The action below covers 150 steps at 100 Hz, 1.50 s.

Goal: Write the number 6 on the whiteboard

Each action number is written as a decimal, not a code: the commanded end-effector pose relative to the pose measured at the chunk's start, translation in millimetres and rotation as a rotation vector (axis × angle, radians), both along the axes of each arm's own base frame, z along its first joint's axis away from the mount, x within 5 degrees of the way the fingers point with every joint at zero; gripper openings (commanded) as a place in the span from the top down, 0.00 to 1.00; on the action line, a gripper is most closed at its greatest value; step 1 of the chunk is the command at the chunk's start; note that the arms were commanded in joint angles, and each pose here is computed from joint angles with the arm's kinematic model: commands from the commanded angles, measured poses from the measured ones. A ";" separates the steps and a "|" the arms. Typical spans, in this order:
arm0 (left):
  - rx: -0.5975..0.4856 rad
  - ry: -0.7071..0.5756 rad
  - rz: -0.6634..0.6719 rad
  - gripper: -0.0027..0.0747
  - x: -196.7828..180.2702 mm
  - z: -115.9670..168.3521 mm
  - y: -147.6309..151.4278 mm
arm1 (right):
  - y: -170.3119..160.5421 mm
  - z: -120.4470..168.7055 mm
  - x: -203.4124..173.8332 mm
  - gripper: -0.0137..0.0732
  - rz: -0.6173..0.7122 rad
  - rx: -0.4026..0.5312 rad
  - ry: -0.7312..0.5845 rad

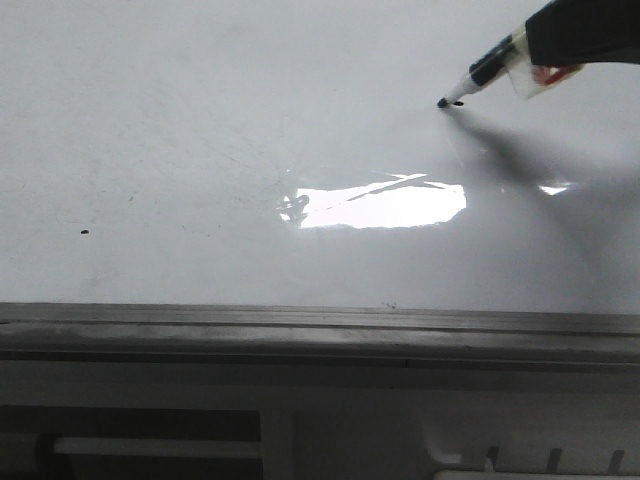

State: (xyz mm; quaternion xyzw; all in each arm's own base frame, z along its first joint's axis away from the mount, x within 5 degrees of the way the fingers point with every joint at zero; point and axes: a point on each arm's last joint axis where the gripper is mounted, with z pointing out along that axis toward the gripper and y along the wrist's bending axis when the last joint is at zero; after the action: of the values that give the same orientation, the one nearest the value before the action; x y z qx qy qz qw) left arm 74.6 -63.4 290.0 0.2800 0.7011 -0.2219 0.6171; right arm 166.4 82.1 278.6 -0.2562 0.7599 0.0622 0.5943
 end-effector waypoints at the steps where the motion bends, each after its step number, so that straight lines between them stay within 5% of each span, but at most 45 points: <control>1: -0.054 -0.017 0.037 0.99 2.6 10.6 1.9 | 6.4 -7.6 1.7 0.90 0.058 -0.025 0.086; 21: -0.054 -0.017 0.037 0.99 2.6 10.6 1.9 | 13.7 -17.6 -8.6 0.90 0.177 -0.048 0.215; 71: -0.054 -0.017 0.037 0.99 2.6 10.6 1.9 | -15.6 -0.7 -3.7 0.90 0.009 -0.013 0.115; 95: -0.054 -0.017 0.037 0.99 2.6 10.6 1.9 | -8.8 23.3 5.5 0.90 0.048 0.003 0.092; 150: -0.054 -0.017 0.037 0.99 2.6 10.6 1.9 | 1.7 25.1 10.4 0.90 0.126 0.017 0.181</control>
State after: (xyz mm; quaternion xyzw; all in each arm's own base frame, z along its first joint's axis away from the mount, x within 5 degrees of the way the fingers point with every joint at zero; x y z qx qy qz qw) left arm 74.5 -63.4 290.0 0.2789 0.7014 -0.2230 0.6169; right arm 175.3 84.7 288.8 -0.2848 0.8076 0.1391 0.4974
